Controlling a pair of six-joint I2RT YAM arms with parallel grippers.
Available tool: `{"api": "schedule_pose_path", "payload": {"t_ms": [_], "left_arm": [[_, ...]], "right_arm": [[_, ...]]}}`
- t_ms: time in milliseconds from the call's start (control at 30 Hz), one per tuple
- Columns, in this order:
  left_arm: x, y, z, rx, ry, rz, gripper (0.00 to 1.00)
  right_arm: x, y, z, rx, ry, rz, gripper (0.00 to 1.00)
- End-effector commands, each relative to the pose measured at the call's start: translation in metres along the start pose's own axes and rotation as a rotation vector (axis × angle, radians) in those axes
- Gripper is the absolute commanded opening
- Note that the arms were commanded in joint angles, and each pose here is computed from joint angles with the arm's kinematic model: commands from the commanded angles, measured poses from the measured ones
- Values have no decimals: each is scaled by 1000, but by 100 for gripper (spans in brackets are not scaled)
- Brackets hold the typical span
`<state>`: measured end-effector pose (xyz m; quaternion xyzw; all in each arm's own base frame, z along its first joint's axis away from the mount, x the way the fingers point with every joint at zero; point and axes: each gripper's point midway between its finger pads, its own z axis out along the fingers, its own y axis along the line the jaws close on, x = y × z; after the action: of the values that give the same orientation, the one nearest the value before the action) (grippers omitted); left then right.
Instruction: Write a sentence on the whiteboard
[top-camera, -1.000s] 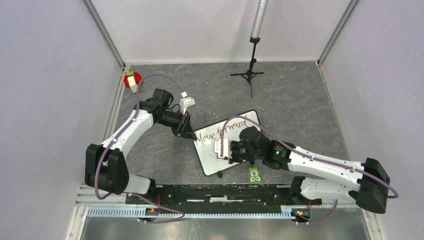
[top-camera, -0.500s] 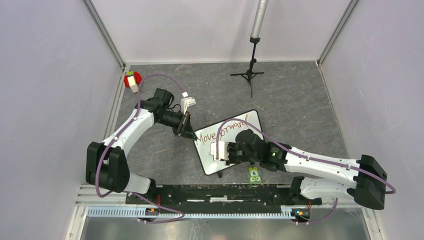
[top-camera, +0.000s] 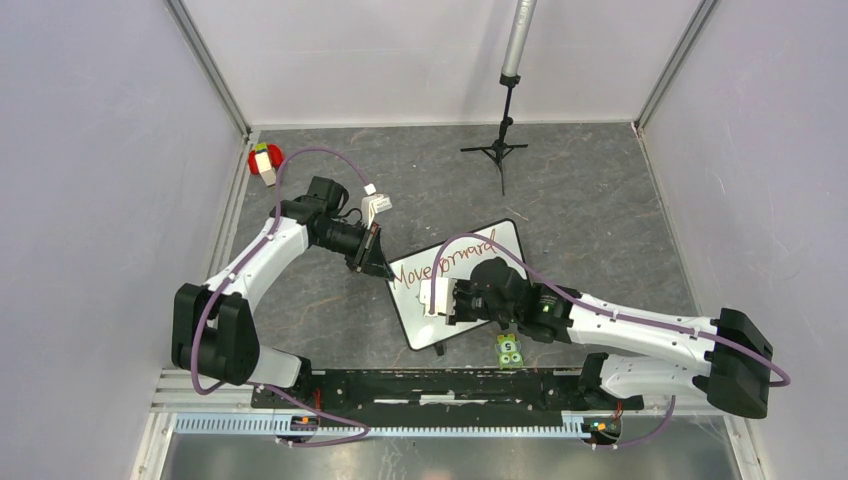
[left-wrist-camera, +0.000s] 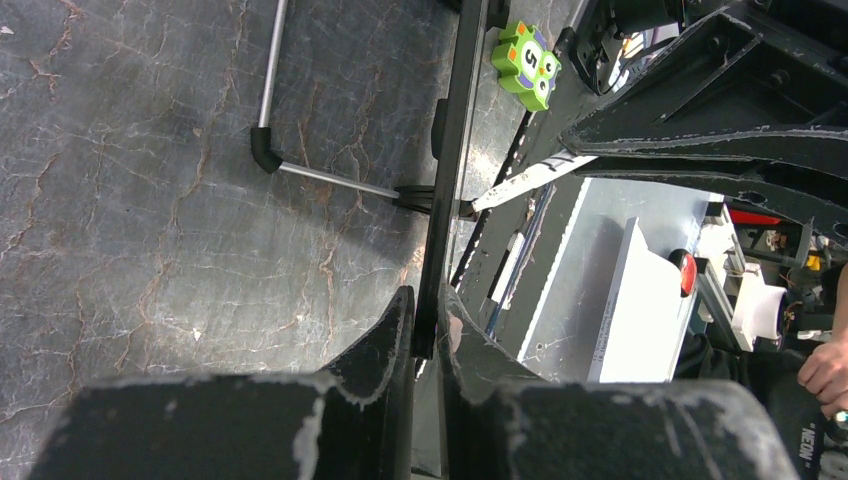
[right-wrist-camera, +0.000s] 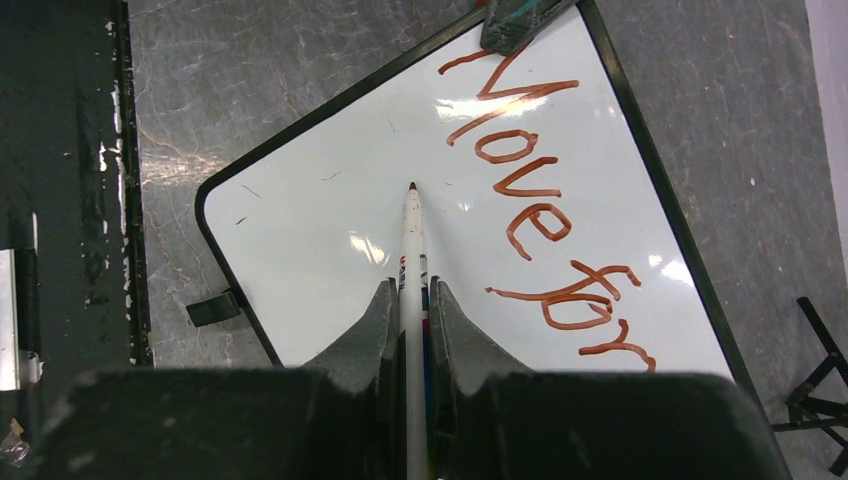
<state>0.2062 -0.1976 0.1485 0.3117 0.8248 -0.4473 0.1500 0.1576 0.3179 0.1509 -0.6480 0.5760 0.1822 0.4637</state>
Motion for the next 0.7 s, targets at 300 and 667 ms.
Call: {"api": "schedule_pose_path", "payload": {"t_ms": [300,667], "left_arm": [[-8,3,-1,-20,-3,51,2],[-8,4,-1,-23,-2,54,2]], "right_arm": [[-4,-7,1,36,-10,-16,0],[24,22,0,-65,36,-16,0]]}}
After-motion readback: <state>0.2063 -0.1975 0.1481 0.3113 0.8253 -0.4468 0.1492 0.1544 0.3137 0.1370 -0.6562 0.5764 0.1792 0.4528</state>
